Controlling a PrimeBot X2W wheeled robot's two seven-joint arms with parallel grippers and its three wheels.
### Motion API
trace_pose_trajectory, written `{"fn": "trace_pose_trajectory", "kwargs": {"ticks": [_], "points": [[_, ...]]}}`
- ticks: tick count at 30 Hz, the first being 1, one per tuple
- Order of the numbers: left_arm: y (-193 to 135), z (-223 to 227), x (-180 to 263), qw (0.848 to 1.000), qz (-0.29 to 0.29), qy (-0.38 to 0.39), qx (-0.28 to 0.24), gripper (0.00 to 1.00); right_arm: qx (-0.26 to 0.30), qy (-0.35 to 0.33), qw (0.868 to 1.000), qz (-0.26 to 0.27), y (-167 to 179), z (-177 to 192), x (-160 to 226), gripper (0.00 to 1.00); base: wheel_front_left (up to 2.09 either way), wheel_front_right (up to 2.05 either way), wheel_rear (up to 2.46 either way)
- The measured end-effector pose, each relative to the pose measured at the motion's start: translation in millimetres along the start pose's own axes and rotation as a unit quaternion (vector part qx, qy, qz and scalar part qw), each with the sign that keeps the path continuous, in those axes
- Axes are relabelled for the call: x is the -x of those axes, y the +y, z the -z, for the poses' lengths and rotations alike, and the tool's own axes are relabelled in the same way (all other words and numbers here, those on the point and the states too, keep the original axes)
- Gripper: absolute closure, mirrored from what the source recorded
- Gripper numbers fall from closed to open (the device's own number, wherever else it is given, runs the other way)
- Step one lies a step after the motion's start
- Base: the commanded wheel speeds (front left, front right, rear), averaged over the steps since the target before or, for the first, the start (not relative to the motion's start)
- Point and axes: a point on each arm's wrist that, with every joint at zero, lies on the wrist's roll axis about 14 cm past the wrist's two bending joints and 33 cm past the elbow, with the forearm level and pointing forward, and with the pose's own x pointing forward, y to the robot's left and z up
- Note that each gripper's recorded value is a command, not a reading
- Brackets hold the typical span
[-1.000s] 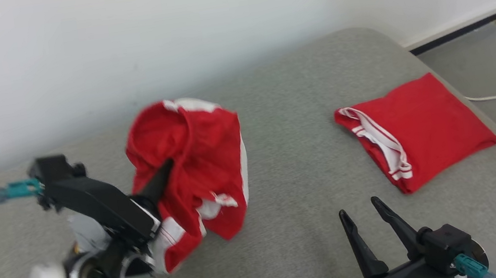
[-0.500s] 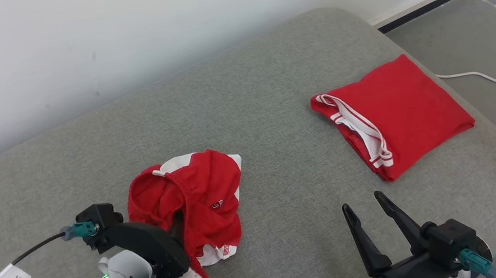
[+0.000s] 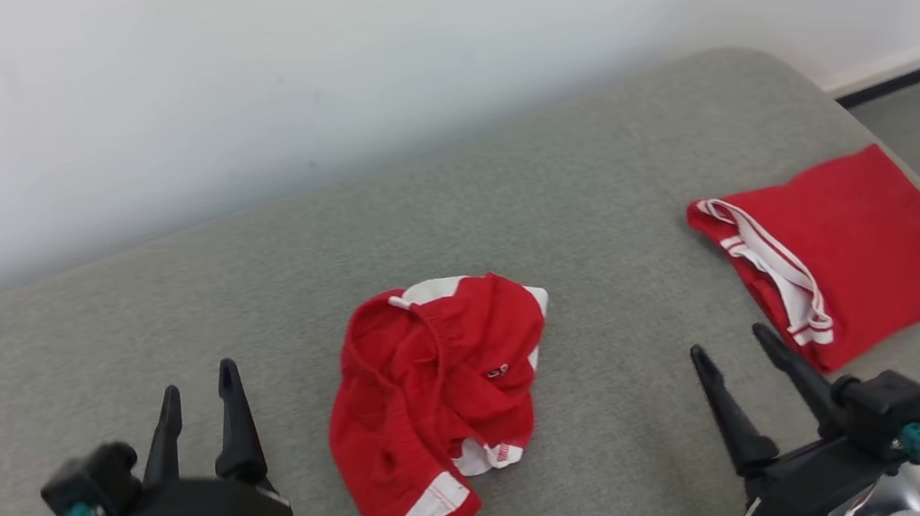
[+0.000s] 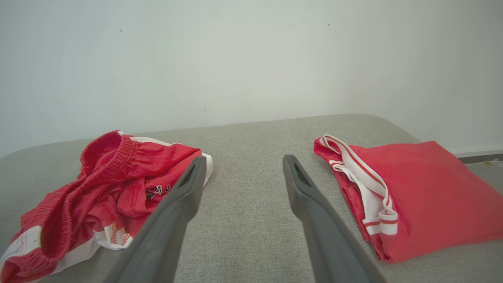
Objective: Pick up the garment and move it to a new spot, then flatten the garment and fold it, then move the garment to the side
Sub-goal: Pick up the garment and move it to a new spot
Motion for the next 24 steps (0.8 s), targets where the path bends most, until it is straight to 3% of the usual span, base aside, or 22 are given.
{"fn": "trace_pose_trajectory", "kwargs": {"ticks": [14,24], "points": [[57.0,-39.6,92.1,0.988,-0.069,-0.104,-0.096,0.0,0.01,0.017,0.999,-0.025,-1.7,3.9,-12.4,0.0,0.0,0.0,0.0],[69.9,-28.5,143.4,0.977,-0.092,-0.088,-0.172,0.0,0.001,0.009,0.999,-0.042,11.5,6.7,-8.3,0.0,0.0,0.0,0.0]]}}
